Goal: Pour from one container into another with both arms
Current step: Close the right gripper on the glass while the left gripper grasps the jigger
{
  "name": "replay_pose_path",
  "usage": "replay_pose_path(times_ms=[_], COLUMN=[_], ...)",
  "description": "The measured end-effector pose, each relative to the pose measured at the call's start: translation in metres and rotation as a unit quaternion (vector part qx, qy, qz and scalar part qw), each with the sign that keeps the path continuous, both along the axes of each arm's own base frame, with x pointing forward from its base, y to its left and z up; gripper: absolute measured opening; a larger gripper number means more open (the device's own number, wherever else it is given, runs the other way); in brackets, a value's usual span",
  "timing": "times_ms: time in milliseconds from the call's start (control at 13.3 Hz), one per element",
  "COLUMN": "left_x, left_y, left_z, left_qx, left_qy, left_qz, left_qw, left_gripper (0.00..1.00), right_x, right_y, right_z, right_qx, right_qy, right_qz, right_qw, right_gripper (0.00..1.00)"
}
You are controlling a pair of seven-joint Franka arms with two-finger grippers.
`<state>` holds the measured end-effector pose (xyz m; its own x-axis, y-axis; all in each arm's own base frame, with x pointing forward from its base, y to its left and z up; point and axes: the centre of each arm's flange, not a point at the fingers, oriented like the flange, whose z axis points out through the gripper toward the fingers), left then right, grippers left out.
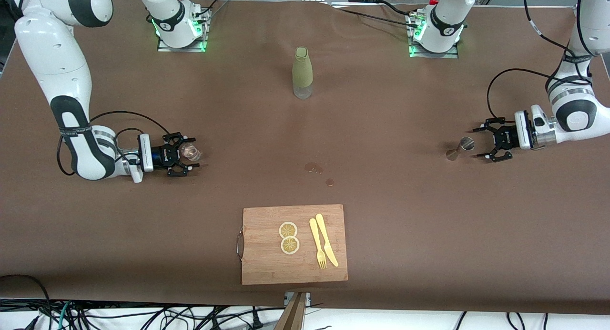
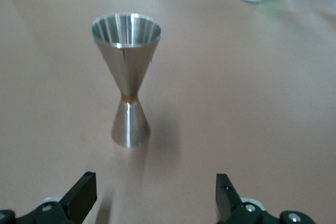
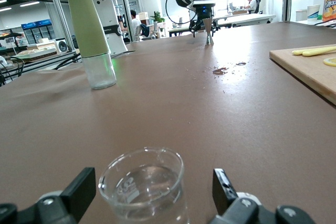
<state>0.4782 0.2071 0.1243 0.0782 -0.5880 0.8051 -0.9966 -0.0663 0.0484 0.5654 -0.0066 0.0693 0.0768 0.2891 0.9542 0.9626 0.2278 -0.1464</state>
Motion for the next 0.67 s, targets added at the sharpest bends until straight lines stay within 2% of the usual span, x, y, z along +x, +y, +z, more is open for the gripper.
replay_pose_path(times_ms=[75,150,225,375,599,674], left_x=[0.003,0.006,0.008,0.011,0.012,0.013], left_y=[-0.008,-0.017,-0.024,-0.033,-0.039,-0.042], left_z=[-0.002,-0.004,-0.008,-0.013,-0.020,-0.023], left_qx=[-0.016,-0.030,-0.038,-0.045,-0.061,-0.070], left_qy=[-0.025,-0.033,-0.032,-0.031,-0.028,-0.027], left_qz=[-0.005,-0.004,-0.002,-0.002,0.005,0.012], left_qw=[1.000,0.999,0.999,0.999,0.998,0.997], left_gripper=[1.00,1.00,1.00,1.00,1.00,1.00], right_x=[0.000,0.000,0.000,0.000,0.000,0.000], right_y=[0.000,0.000,0.000,0.000,0.000,0.000], right_z=[0.000,0.000,0.000,0.000,-0.001,-0.001], right_qx=[0.000,0.000,0.000,0.000,0.001,0.001], right_qy=[-0.001,-0.001,-0.001,-0.001,-0.001,-0.003], right_qz=[0.000,0.000,0.000,0.000,0.001,0.001], right_qw=[1.000,1.000,1.000,1.000,1.000,1.000], right_gripper=[0.96,0.85,0.79,0.75,0.74,0.62])
